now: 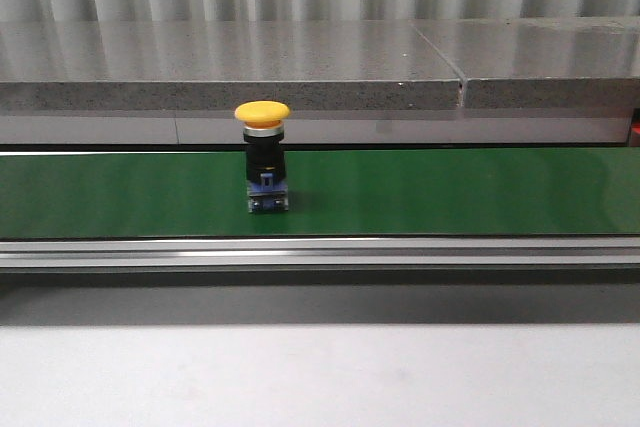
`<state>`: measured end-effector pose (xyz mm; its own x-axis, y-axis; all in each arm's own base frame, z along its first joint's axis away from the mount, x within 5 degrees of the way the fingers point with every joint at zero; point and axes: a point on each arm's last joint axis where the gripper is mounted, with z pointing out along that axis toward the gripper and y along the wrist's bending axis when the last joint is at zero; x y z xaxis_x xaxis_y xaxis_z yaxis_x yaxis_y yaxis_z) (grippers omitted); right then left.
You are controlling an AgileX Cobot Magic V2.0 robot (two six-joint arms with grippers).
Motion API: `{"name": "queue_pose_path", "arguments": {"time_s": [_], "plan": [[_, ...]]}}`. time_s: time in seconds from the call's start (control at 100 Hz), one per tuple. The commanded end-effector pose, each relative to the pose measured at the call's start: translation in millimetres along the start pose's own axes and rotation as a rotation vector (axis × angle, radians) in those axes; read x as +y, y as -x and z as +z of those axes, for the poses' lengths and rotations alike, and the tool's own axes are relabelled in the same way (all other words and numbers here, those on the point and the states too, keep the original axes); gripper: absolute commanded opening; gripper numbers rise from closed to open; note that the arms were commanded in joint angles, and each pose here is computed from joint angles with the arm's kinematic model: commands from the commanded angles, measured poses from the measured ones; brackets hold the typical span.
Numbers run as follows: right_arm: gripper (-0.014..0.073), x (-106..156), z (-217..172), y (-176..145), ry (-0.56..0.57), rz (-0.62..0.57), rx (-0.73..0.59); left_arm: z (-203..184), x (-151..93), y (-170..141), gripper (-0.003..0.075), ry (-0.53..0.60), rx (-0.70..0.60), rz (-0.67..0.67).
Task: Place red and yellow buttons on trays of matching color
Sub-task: 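Carry the red button into the red tray and open the right gripper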
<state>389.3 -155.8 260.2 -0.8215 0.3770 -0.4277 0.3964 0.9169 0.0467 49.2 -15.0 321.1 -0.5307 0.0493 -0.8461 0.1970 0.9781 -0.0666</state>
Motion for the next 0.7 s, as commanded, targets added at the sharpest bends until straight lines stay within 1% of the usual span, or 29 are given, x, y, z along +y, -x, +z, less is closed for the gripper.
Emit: {"name": "queue_pose_path", "arguments": {"time_s": [0.0, 0.28, 0.39, 0.46, 0.61, 0.69], "plan": [[0.0161, -1.2, -16.0, 16.8, 0.005, 0.008, -0.138, -4.0, -1.5, 12.1, -0.0020, -0.013, -0.079, -0.002], [0.0161, 1.0, 18.4, 21.8, 0.046, 0.054, -0.164, -4.0, -1.5, 12.1, -0.0020, -0.013, -0.079, -0.002], [0.0186, 1.1, 27.2, 20.9, 0.051, 0.061, -0.150, -4.0, -1.5, 12.1, -0.0020, -0.013, -0.079, -0.002], [0.0242, 1.0, 29.5, 20.4, 0.050, 0.060, -0.144, -4.0, -1.5, 12.1, -0.0020, -0.013, -0.079, -0.002], [0.0422, 0.9, 29.3, 21.4, 0.050, 0.059, -0.156, -4.0, -1.5, 12.1, -0.0020, -0.013, -0.079, -0.002], [0.0483, 0.9, 29.2, 21.8, 0.050, 0.058, -0.161, -4.0, -1.5, 12.1, -0.0020, -0.013, -0.079, -0.002]]}}
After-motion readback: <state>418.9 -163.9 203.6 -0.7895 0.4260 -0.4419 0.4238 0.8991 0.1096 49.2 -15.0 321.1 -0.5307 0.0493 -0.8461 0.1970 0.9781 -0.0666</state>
